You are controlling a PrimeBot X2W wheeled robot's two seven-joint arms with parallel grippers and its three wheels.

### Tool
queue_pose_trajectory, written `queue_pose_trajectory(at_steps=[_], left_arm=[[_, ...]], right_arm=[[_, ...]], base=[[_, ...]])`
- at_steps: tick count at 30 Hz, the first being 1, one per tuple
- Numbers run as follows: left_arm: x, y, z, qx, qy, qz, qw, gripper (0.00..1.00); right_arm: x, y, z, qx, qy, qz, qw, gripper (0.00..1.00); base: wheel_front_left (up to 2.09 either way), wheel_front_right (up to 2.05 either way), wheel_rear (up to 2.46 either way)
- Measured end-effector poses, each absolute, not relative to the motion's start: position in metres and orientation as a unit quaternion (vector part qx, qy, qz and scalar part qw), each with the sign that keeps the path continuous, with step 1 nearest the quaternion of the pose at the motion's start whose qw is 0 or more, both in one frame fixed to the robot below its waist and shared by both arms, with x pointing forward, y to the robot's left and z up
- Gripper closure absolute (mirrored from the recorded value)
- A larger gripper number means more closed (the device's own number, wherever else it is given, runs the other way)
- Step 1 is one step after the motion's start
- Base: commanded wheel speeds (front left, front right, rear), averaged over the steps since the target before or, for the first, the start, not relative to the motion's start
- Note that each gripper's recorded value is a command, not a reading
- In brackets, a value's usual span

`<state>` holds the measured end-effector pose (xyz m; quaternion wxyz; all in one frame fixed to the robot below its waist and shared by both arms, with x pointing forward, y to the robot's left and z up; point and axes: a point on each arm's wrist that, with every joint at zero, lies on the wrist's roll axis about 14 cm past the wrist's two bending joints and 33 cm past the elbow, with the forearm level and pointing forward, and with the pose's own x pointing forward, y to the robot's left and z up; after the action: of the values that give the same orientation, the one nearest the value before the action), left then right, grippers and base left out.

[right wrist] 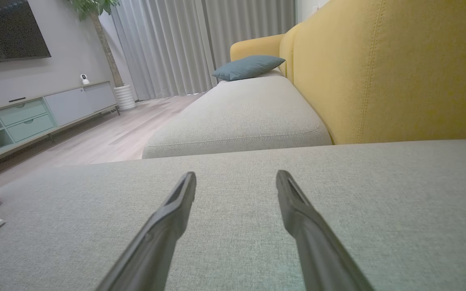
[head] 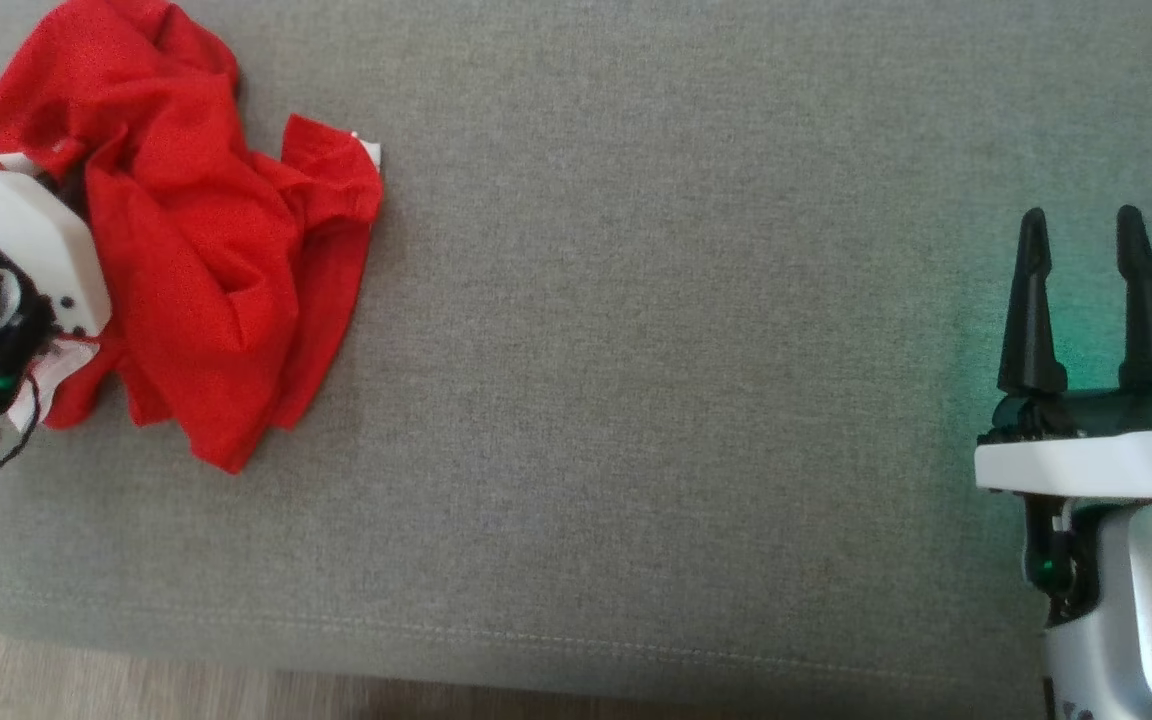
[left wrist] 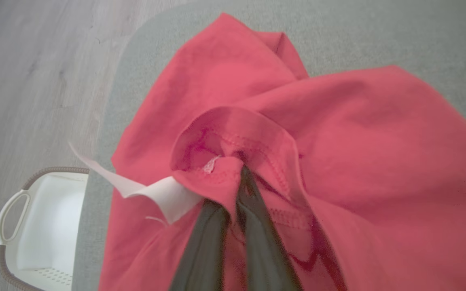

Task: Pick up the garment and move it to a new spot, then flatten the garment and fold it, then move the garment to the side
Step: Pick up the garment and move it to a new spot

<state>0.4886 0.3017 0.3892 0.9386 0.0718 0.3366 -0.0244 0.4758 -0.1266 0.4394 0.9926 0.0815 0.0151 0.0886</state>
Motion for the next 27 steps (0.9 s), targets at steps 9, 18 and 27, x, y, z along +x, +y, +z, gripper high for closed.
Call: queue_pose_trajectory(at_steps=[9,18,27], left_arm=[[0.513,0.317,0.476,0.096,0.161,-0.004,0.982,1.0],[0.518,0.278,0.611,0.092,-0.067,-0.019,0.993,1.0],[0.49,0.213,0.688,0.069,-0.2,-0.076,0.974,1.0]], right_arm=[[0.463,-0.117,0.463,0.096,-0.001,0.103,0.99,0.0],[0.433,-0.116,0.484,0.109,-0.013,0.108,0.988,0.0],[0.415,-0.127,0.506,0.111,-0.037,0.097,0.988,0.0]], base=[[0.0,0.0,0.0],[0.0,0.0,0.0],[0.0,0.0,0.0]])
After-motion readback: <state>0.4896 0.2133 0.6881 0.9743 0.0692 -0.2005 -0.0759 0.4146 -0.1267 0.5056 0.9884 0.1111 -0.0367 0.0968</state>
